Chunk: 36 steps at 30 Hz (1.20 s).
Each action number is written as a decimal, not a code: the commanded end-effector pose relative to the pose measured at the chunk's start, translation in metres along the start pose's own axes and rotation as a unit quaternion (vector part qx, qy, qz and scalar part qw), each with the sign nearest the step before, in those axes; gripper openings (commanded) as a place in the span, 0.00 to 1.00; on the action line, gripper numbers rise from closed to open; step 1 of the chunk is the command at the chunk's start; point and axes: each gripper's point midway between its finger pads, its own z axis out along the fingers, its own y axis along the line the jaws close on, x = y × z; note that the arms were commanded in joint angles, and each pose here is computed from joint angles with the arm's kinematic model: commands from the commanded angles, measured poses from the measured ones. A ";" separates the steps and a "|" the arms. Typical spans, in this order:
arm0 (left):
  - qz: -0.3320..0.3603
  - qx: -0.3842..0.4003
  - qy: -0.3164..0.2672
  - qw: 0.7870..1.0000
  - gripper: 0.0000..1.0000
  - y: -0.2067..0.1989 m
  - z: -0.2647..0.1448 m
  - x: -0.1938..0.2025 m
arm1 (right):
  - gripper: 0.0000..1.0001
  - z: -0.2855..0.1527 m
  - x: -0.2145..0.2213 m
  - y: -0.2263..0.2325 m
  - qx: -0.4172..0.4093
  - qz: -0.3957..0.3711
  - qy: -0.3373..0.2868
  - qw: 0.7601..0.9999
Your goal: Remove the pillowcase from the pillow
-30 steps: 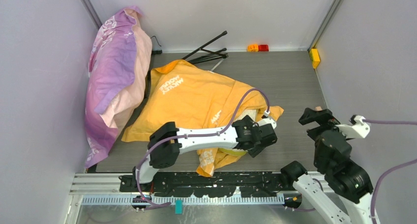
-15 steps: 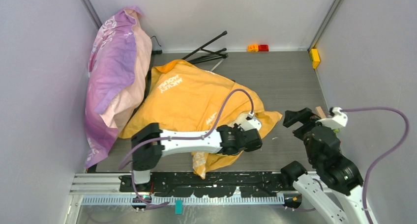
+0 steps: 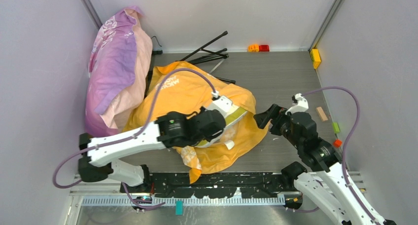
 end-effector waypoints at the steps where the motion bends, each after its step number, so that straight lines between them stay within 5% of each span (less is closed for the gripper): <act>1: -0.042 0.012 -0.065 0.997 0.00 0.031 -0.047 -0.029 | 0.93 0.012 0.009 0.048 -0.136 -0.032 0.038 0.990; 8: -0.062 0.022 -0.094 0.993 0.00 0.051 -0.082 -0.039 | 0.87 0.037 0.013 0.051 -0.140 -0.061 0.063 0.986; 21: -0.065 0.103 -0.082 0.989 0.00 0.037 -0.101 -0.023 | 0.11 0.046 -0.066 0.063 -0.080 -0.053 -0.060 0.994; 27: -0.055 0.216 -0.083 0.971 0.00 0.004 -0.120 -0.022 | 0.00 0.062 -0.103 0.012 0.088 -0.017 -0.094 0.992; 33: -0.060 0.264 -0.107 0.957 0.00 0.001 -0.143 -0.025 | 0.00 0.073 -0.130 -0.013 0.084 0.062 -0.099 0.990; 36: -0.064 0.293 -0.130 0.945 0.00 -0.004 -0.153 -0.030 | 0.00 0.092 -0.116 -0.014 0.073 0.065 -0.052 0.994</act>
